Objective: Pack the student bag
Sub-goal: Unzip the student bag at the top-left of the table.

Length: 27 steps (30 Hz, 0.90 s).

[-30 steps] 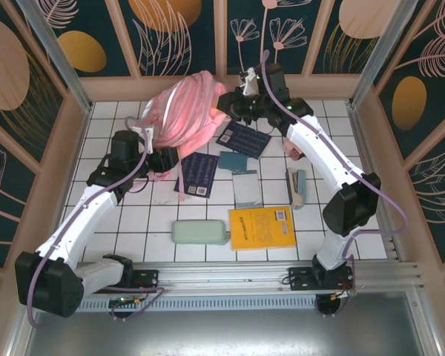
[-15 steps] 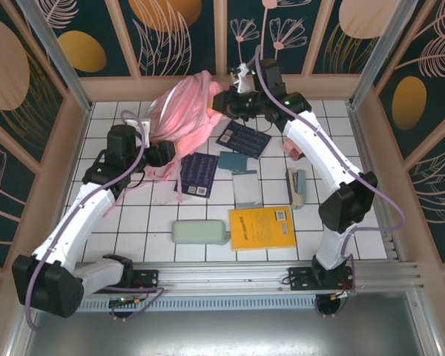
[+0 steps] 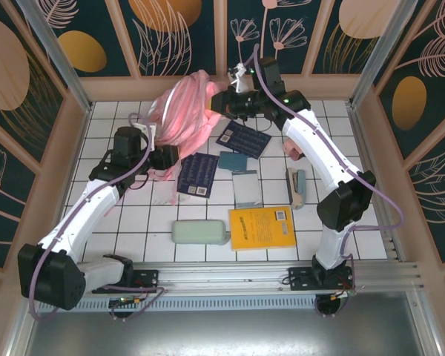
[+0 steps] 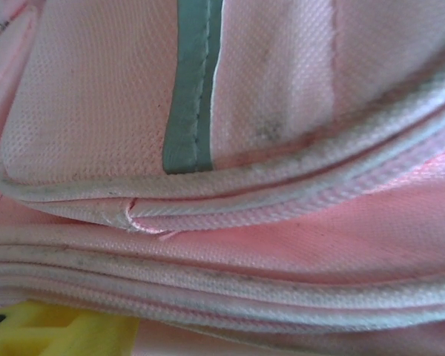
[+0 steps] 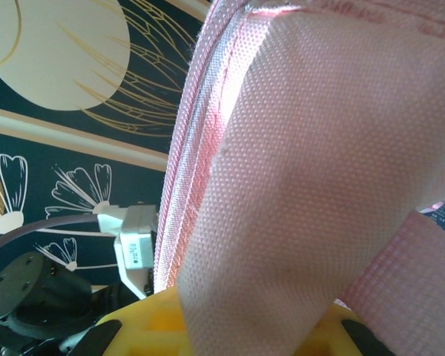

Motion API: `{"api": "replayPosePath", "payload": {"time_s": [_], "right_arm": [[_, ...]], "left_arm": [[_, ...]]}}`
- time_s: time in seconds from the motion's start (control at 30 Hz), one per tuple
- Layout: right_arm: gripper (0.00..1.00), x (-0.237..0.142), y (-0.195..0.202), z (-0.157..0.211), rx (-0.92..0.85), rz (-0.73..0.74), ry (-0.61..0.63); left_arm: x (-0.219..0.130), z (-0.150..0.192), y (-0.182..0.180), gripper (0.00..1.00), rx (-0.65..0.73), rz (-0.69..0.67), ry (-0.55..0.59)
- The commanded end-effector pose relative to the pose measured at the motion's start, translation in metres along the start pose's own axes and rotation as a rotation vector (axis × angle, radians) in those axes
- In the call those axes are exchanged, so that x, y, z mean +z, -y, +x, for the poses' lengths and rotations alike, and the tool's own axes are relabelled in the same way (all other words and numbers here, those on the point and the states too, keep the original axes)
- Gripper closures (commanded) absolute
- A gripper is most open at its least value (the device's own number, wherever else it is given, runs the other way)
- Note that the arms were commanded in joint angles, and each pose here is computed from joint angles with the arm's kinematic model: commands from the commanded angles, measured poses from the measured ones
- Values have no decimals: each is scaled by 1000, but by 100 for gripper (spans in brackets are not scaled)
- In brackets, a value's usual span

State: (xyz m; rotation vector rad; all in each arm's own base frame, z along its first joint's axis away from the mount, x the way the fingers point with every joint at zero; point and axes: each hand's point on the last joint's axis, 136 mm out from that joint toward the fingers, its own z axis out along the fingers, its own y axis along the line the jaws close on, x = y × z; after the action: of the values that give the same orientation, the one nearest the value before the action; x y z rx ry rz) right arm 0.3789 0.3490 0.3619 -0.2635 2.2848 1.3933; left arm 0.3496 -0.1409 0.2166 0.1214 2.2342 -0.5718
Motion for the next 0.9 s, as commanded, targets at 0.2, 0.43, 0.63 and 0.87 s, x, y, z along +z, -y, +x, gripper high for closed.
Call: {"api": "replayPosePath", "payload": {"time_s": [0.2, 0.43, 0.63, 0.87], "right_arm": [[100, -39, -66, -6, -93, -241, -30], [100, -46, -67, -11, -91, -262, -24], [100, -43, -49, -13, -56, -236, -22], [100, -44, -40, -21, -39, -230, -3]], "left_arm": [[14, 31, -17, 46, -33, -51, -103], [23, 45, -20, 67, -65, -48, -152], [6, 22, 22, 78, -111, 158, -91], [-26, -15, 35, 48, -85, 154, 19]]}}
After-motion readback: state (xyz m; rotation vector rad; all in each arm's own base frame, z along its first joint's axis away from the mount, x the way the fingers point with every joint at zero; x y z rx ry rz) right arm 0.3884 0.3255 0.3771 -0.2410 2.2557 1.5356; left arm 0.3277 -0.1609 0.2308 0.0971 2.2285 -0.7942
